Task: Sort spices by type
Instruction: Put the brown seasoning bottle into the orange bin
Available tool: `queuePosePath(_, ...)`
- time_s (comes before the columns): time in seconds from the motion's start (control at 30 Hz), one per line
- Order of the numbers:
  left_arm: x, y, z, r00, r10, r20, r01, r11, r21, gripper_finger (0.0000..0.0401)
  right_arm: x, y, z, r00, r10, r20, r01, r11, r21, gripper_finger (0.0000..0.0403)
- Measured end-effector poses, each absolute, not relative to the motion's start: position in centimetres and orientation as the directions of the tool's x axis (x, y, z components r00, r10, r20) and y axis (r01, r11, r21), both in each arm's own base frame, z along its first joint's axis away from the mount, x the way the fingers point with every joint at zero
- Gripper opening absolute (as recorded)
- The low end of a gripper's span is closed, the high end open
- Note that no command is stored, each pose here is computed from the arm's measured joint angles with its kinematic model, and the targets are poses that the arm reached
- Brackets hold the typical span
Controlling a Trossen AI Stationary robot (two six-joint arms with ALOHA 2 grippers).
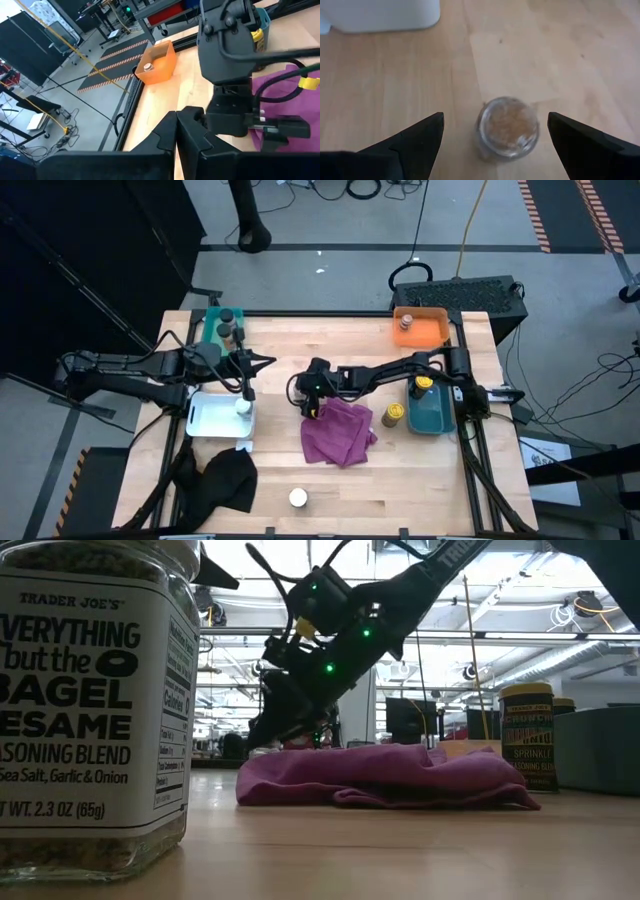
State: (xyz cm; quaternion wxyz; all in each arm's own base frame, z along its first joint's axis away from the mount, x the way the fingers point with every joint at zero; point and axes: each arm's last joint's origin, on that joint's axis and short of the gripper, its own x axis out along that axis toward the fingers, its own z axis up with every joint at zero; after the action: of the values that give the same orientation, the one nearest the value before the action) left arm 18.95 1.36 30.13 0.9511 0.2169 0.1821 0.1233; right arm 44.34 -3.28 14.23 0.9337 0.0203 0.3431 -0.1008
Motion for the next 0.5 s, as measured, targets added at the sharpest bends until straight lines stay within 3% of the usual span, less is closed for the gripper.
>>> queuePosePath(0.2,18.95,1.36,30.13,0.904,0.313,-0.293,-0.155,0.876,0.457,0.0015,44.38,-3.3,14.3,0.748,-0.177,-0.639,0.205,0.978,-0.031,0.0309)
queuePosePath(0.5,18.95,1.35,30.14,0.904,0.312,-0.292,-0.156,0.877,0.455,0.0015,44.36,-3.3,14.28,0.746,-0.177,-0.642,0.208,0.978,-0.029,0.0171)
